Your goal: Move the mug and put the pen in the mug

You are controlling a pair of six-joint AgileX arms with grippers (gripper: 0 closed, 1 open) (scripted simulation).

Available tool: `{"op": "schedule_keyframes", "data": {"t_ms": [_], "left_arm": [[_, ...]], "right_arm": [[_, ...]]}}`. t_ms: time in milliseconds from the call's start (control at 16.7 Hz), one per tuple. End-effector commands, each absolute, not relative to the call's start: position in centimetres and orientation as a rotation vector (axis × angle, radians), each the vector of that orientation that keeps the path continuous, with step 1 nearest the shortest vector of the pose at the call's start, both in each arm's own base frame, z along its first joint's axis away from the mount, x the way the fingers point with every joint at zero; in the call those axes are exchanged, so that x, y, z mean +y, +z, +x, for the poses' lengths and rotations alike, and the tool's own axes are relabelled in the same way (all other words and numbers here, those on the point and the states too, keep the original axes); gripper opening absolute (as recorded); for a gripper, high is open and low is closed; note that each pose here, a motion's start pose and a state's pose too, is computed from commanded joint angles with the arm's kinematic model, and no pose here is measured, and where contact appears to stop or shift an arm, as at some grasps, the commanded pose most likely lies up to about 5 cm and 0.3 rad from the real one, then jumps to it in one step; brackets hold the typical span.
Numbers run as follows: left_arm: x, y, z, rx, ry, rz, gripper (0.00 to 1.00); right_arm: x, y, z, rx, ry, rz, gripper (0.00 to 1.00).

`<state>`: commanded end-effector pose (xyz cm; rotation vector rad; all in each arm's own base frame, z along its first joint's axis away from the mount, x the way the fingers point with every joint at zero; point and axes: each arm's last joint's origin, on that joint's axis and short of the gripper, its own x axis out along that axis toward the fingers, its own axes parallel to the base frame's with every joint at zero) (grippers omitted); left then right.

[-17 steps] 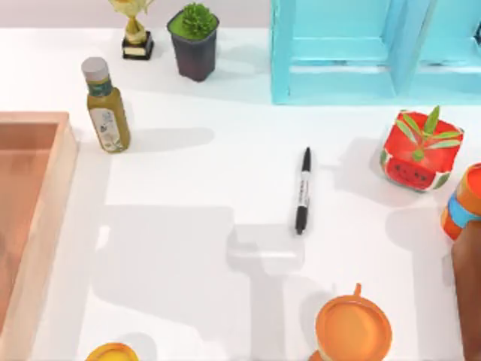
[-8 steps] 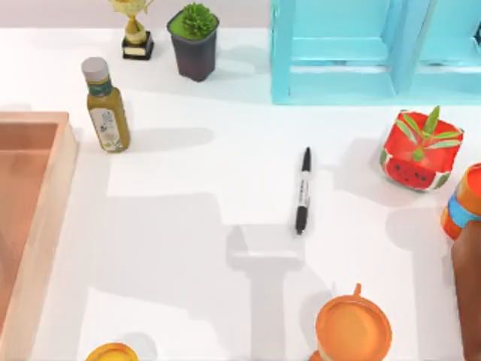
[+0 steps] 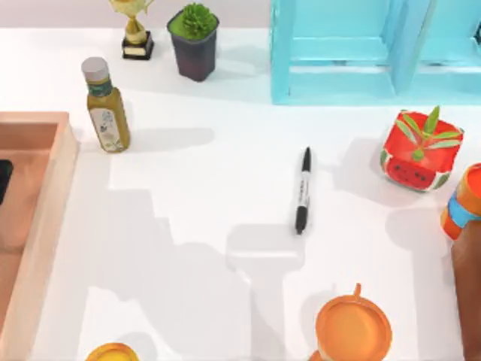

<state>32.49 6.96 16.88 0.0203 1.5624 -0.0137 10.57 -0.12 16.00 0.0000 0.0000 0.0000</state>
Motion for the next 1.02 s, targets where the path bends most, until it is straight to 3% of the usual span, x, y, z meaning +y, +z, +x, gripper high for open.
{"op": "schedule_keyframes", "data": {"t_ms": [180,420,1020], "left_arm": [[6.9,14.9,32.1,1.571,-0.015,0.019,1.00],[6.9,14.8,32.1,1.572,-0.016,0.019,1.00],[6.9,14.8,32.1,1.572,-0.016,0.019,0.25]], "right_arm": [[-0.1,16.0,10.6,0.000,0.000,0.000,1.00],[-0.1,16.0,10.6,0.000,0.000,0.000,1.00],[-0.1,16.0,10.6,0.000,0.000,0.000,1.00]]}}
